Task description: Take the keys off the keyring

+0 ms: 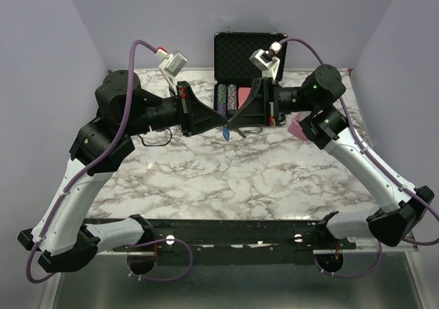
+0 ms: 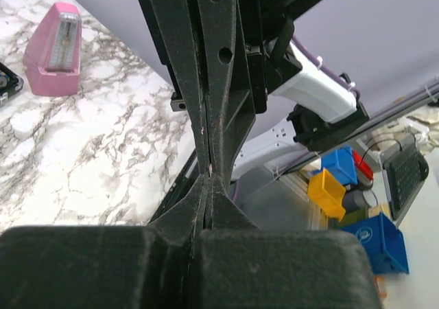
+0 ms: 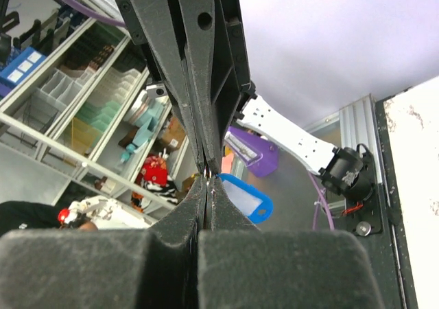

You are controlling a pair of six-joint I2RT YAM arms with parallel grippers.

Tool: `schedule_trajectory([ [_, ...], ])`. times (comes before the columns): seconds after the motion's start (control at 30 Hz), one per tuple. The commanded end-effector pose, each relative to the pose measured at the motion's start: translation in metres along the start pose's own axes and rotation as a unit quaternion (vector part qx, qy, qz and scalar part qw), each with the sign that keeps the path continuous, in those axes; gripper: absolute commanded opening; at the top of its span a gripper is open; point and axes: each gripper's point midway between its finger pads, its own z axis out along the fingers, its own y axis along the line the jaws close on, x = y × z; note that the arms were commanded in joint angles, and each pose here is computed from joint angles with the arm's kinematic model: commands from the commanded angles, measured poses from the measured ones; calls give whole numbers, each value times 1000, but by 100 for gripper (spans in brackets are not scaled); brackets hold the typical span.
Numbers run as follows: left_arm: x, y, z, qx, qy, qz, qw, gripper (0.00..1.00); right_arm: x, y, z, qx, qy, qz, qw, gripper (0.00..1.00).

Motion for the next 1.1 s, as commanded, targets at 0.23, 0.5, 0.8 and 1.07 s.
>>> schedule_trajectory([
  [0.23,-25,-1,-2,-17,-81,-34,996,0,-35,2,1,28,-120,-25,992,1],
  [0.5,-38,3,-9,-31,-139,-64,988,0,-40,9,-1,15,-140,-32,989,0],
  [0.8,-51,10,-23,-65,-198,-86,974,0,-45,20,-2,-7,-159,-36,987,1],
  [1.07,-61,15,-45,-92,-252,-95,959,0,-48,22,-4,-14,-173,-33,984,1],
])
